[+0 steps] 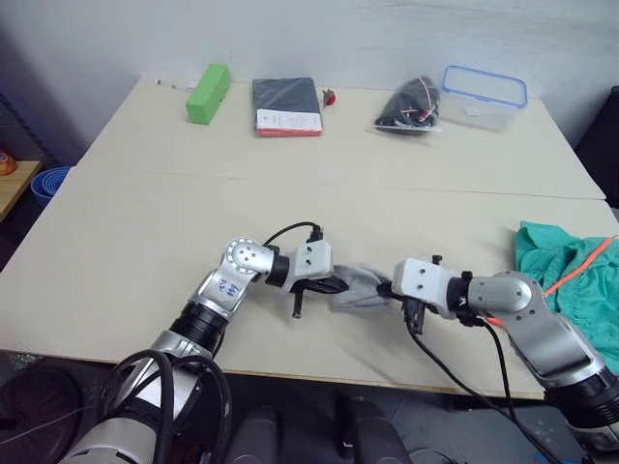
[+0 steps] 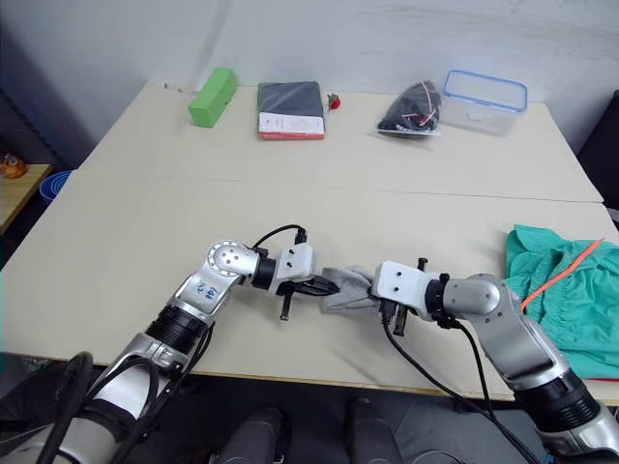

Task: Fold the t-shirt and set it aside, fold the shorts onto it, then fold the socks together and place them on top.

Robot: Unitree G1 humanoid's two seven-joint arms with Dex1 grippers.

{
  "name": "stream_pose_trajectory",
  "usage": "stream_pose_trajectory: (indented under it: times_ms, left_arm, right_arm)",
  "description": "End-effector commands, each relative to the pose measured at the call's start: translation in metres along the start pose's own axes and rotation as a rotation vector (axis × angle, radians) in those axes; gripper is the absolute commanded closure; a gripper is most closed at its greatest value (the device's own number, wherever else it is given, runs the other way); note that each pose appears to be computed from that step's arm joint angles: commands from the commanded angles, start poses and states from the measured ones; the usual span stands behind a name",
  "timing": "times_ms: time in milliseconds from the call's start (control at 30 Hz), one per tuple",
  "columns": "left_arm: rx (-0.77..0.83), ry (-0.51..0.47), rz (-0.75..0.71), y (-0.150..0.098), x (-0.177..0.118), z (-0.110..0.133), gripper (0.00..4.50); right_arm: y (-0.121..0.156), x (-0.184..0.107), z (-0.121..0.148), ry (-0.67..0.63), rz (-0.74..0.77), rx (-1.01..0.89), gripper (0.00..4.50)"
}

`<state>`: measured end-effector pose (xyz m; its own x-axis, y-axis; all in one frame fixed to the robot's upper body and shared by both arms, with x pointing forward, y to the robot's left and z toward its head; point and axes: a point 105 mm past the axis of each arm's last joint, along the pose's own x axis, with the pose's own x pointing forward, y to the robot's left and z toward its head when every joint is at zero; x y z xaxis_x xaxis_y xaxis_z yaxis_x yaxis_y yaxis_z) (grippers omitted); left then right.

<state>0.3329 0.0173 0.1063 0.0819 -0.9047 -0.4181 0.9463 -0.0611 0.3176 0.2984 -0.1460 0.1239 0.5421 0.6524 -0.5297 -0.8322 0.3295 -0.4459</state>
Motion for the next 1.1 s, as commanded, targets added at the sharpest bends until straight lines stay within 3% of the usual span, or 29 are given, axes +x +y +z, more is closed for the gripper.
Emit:
stream_pose_trajectory:
  times_ms: [33, 200, 433, 567, 800, 900, 1100]
  left_arm:
    - [0.013, 0.003, 0.016, 0.003, 0.004, 0.001, 4.48]
    - [0.020, 0.000, 0.008, 0.002, 0.003, 0.002, 4.48]
    - [0.027, 0.003, -0.002, -0.002, -0.001, 0.002, 4.48]
    - [0.034, 0.003, 0.003, -0.002, -0.006, 0.003, 4.48]
    - [0.037, -0.013, 0.013, -0.001, -0.010, 0.007, 4.48]
    - [0.045, -0.024, 0.012, -0.001, -0.010, 0.010, 4.50]
    - [0.059, -0.039, 0.015, 0.002, -0.007, 0.017, 4.50]
  right_arm:
    - [-0.012, -0.013, 0.036, -0.125, -0.030, 0.032, 4.50]
    - [-0.004, 0.004, 0.057, -0.175, 0.008, 0.017, 4.50]
    - [0.008, 0.032, 0.017, -0.018, 0.022, -0.080, 4.50]
    - [0.004, 0.016, 0.000, 0.010, -0.004, -0.037, 4.50]
    - [-0.004, -0.024, 0.018, -0.139, -0.021, 0.328, 4.50]
    - [0.000, -0.039, 0.017, -0.173, 0.031, 0.547, 3.93]
    - [0.009, -0.052, 0.000, -0.177, 0.130, 0.941, 1.93]
